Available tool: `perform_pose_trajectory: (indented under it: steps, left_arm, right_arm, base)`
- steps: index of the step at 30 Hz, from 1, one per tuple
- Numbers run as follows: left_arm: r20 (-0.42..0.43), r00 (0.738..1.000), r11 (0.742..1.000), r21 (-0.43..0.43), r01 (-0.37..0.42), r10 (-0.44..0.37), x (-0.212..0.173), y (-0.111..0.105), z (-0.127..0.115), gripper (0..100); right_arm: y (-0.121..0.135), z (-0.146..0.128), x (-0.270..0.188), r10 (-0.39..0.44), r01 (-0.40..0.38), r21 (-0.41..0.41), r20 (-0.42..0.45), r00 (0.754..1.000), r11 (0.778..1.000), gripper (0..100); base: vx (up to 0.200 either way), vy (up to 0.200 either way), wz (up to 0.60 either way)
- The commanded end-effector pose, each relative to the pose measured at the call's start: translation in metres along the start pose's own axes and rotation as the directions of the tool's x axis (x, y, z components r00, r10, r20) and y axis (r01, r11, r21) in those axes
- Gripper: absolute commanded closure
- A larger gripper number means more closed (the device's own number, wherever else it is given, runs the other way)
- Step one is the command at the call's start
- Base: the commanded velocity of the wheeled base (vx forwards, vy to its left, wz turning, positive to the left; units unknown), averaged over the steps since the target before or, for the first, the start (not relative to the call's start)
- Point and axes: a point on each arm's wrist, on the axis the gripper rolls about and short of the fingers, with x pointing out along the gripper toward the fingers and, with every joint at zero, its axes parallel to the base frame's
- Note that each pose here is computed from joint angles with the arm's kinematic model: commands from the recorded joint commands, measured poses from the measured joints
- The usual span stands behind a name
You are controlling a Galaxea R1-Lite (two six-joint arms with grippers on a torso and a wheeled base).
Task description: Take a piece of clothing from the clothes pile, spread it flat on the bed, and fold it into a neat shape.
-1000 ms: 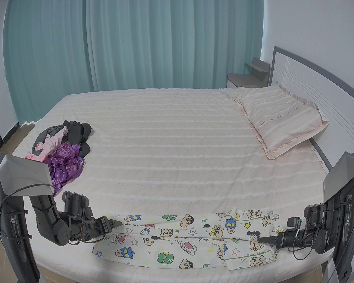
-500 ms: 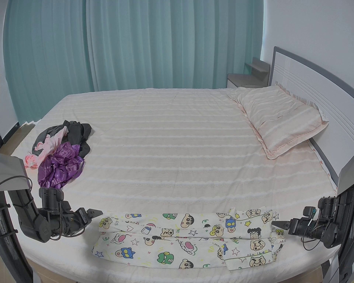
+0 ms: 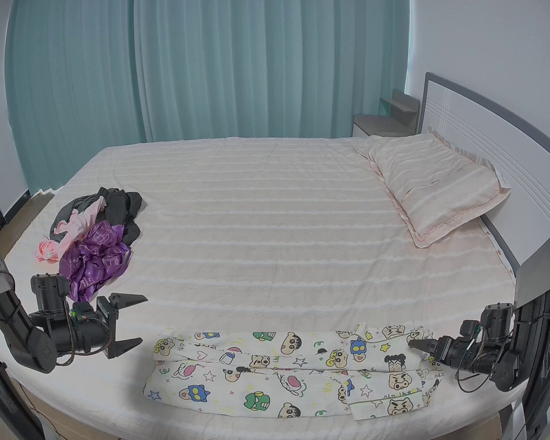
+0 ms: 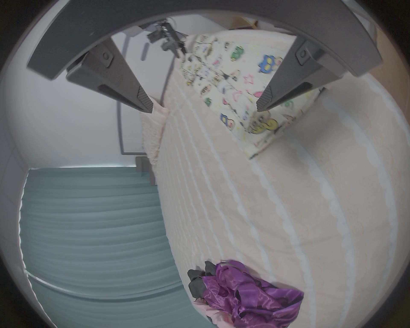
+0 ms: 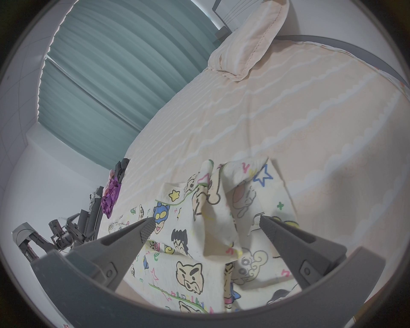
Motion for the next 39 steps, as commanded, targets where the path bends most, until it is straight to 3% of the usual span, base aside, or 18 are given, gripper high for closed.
perform_pose_trajectory:
  steps: [1,8,18,19,30,39]
  left_arm:
    - [-0.002,0.997,0.997,-0.005,0.072,-0.072,-0.008,-0.015,0.001,0]
    - [-0.016,0.999,0.998,-0.033,0.044,-0.044,-0.002,-0.006,0.002,0]
    - [-0.024,0.999,0.999,-0.04,0.026,-0.027,0.003,-0.001,0.004,0]
    - [-0.024,0.999,0.999,-0.042,0.024,-0.025,0.002,-0.001,0.003,0]
    - [-0.024,1.0,0.999,-0.044,0.018,-0.019,0.002,0.001,0.002,0]
    - [-0.023,1.0,0.999,-0.043,0.018,-0.019,0.002,0.0,0.002,0]
  right_arm:
    - [0.004,-0.007,0.001,0.01,-0.01,-0.014,-0.033,0.999,1.0,0]
    - [0.002,-0.01,0.01,0.01,-0.011,-0.021,-0.051,0.999,1.0,0]
    - [0.014,-0.006,0.023,0.074,-0.077,-0.055,-0.048,0.996,0.995,0]
    - [0.013,-0.007,0.024,0.074,-0.076,-0.055,-0.051,0.996,0.996,100]
    - [0.001,-0.011,0.01,0.027,-0.029,-0.017,-0.073,0.997,0.999,100]
    - [-0.015,-0.008,0.002,-0.005,0.001,-0.058,-0.064,0.998,0.998,100]
  base:
    - [0.0,0.0,0.0]
    - [0.0,0.0,0.0]
    - [0.0,0.0,0.0]
    - [0.0,0.0,0.0]
    - [0.0,0.0,0.0]
    - [0.0,0.0,0.0]
